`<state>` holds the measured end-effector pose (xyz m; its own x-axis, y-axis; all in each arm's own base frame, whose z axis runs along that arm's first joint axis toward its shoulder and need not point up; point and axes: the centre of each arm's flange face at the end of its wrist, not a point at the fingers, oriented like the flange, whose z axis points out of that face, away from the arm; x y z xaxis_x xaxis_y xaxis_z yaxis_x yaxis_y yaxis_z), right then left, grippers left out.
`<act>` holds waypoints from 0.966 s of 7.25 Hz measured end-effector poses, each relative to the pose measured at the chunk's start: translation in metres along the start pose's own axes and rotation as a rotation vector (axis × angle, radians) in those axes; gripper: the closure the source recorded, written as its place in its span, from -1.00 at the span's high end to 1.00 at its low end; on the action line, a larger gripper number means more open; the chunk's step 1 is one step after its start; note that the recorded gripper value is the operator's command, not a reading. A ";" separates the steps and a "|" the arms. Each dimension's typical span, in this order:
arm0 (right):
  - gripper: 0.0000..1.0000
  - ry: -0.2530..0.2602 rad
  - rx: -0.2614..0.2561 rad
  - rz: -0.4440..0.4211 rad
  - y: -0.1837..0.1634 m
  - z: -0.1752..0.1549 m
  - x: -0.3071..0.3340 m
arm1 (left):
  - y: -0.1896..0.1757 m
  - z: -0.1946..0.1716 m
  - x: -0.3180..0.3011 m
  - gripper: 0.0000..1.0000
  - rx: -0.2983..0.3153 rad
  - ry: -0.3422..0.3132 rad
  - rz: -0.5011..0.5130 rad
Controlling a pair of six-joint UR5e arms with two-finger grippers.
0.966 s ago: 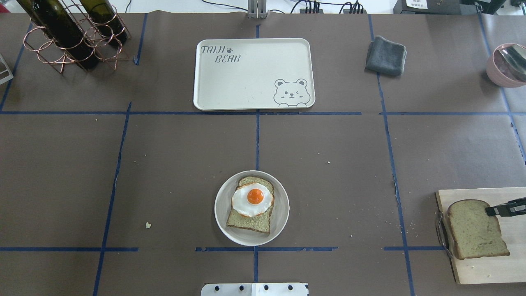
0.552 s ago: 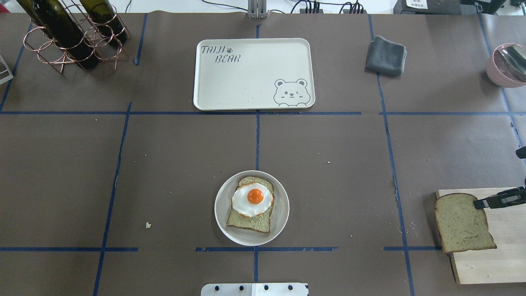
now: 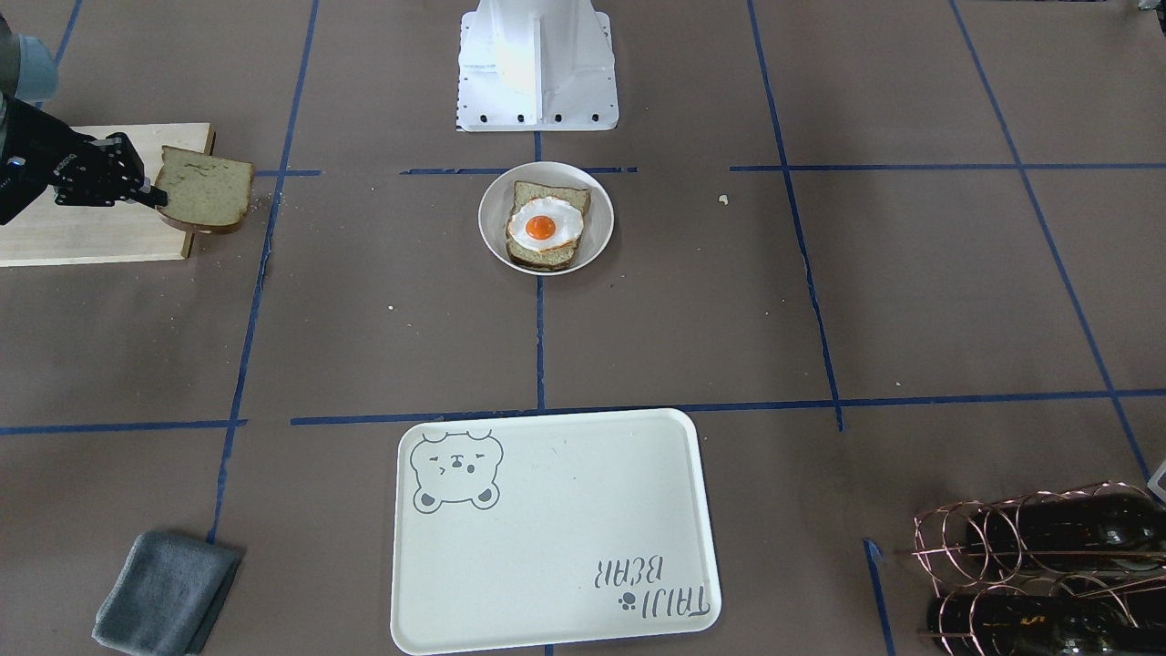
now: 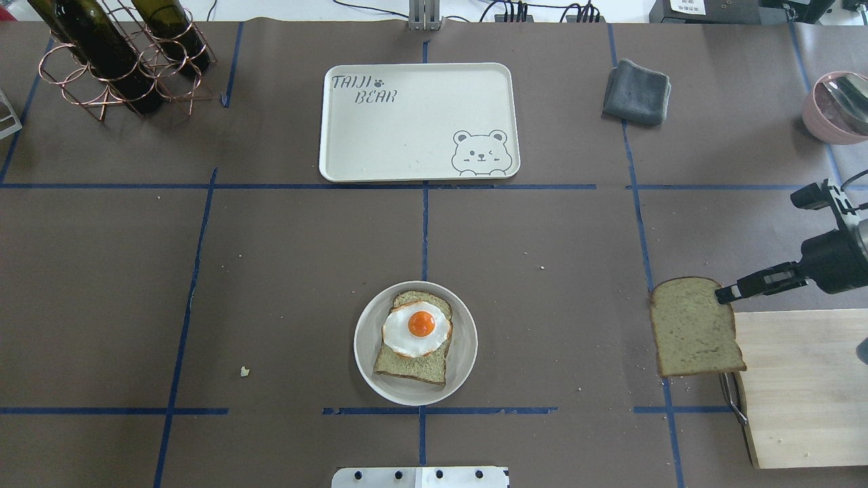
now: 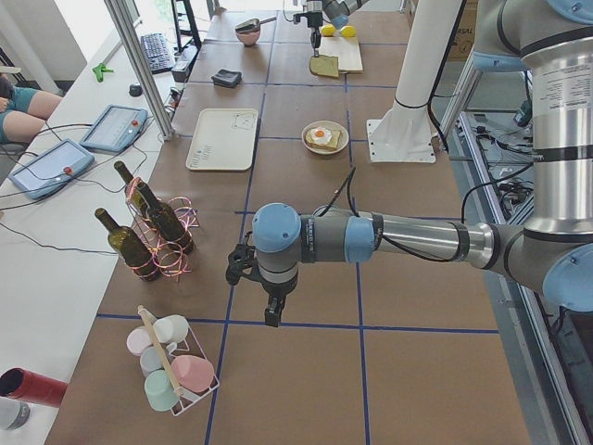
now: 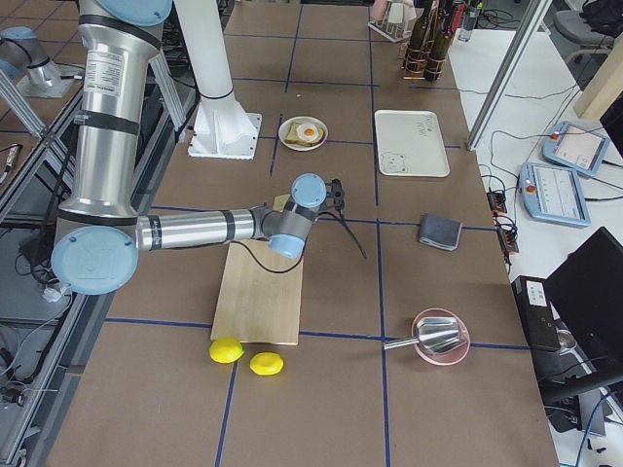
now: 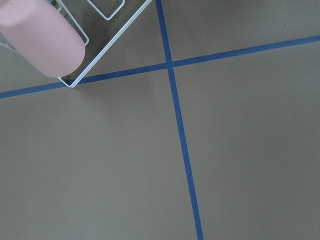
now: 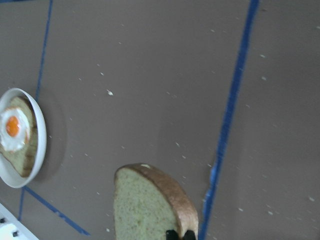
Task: Make sandwich and place on tray
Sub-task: 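Lift the bread slice with the right gripper and carry it over the egg toast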
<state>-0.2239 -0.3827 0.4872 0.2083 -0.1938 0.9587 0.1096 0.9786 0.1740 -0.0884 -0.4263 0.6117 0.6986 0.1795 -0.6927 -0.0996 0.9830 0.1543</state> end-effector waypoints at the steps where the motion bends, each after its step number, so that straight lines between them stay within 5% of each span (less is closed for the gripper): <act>1: -1.00 -0.042 -0.003 0.014 -0.024 0.022 -0.040 | 0.000 0.000 0.000 1.00 0.001 0.001 0.000; 4: -1.00 -0.128 -0.008 0.002 -0.058 0.114 -0.161 | -0.001 -0.001 0.001 1.00 0.003 0.004 0.002; 7: -1.00 -0.154 0.091 0.094 -0.041 0.199 -0.254 | -0.002 -0.001 0.001 1.00 0.005 0.004 0.003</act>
<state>-0.4750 -0.3601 0.2813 0.0620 -0.0956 0.9935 0.0070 0.9954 0.0954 -0.0883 -0.4283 0.6099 0.6953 0.1826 -0.6951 -0.0984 0.9823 0.1597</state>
